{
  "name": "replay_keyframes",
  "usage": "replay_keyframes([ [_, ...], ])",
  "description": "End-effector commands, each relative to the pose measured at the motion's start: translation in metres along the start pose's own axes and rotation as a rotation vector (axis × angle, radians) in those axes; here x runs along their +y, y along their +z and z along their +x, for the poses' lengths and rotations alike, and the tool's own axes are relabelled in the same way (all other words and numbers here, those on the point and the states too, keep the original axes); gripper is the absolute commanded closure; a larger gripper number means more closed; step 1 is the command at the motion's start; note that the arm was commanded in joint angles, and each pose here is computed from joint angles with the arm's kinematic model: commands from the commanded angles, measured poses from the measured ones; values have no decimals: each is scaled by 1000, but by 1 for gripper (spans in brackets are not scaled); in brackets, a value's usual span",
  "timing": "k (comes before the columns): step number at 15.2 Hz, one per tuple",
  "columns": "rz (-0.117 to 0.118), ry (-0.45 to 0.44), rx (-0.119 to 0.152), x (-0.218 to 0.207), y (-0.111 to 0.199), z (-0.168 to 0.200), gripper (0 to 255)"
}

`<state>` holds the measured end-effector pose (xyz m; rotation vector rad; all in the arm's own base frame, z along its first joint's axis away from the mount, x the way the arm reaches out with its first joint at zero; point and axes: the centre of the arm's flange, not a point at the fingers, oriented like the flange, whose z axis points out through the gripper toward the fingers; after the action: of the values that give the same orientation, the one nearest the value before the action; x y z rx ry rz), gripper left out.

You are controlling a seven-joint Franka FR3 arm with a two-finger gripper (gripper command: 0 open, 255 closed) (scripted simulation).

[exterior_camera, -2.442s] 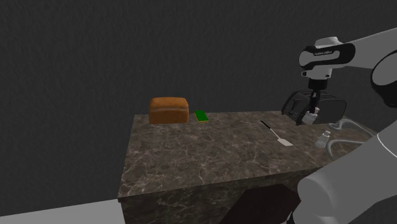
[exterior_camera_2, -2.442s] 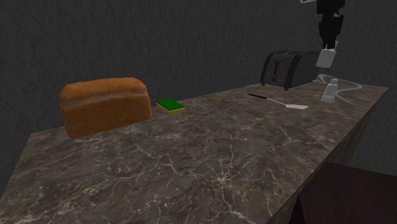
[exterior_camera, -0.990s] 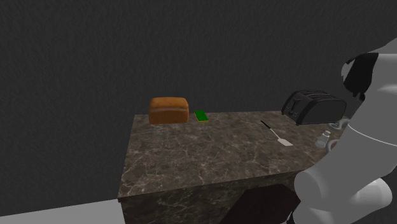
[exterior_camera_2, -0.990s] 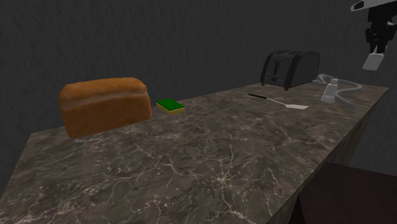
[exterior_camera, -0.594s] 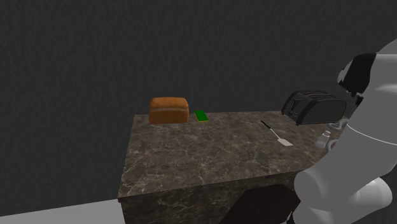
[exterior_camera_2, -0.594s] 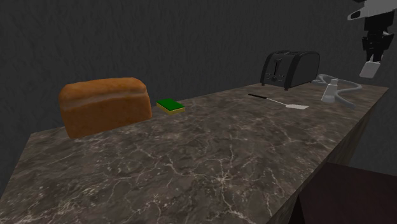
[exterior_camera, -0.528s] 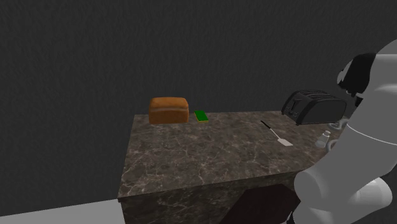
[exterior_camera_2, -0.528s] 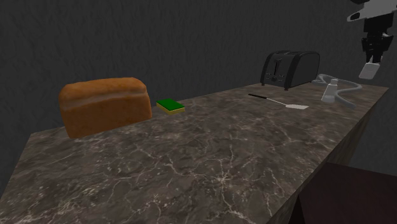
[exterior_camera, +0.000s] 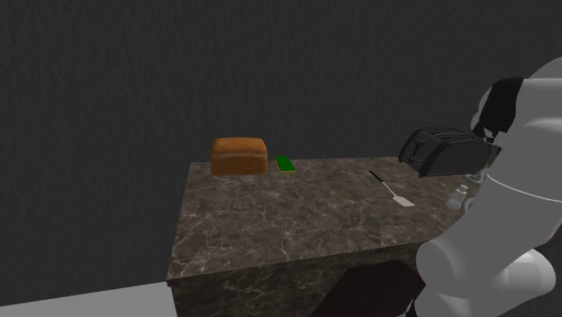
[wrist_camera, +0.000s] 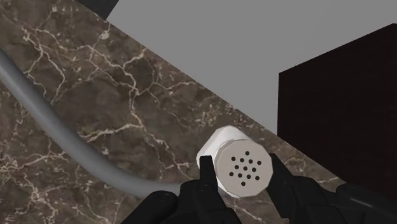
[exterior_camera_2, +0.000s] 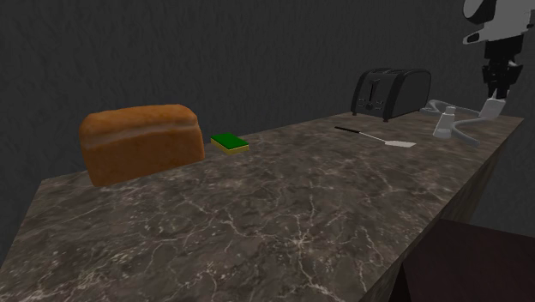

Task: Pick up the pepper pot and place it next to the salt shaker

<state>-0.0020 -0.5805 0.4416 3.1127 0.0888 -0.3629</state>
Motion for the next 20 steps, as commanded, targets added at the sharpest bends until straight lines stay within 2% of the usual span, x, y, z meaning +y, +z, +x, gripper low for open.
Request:
replay_keyframes([
  [1,0,0,0,0,10,2,255],
  [13,0,0,0,0,71,16,255],
  [20,0,0,0,0,71,16,255],
])
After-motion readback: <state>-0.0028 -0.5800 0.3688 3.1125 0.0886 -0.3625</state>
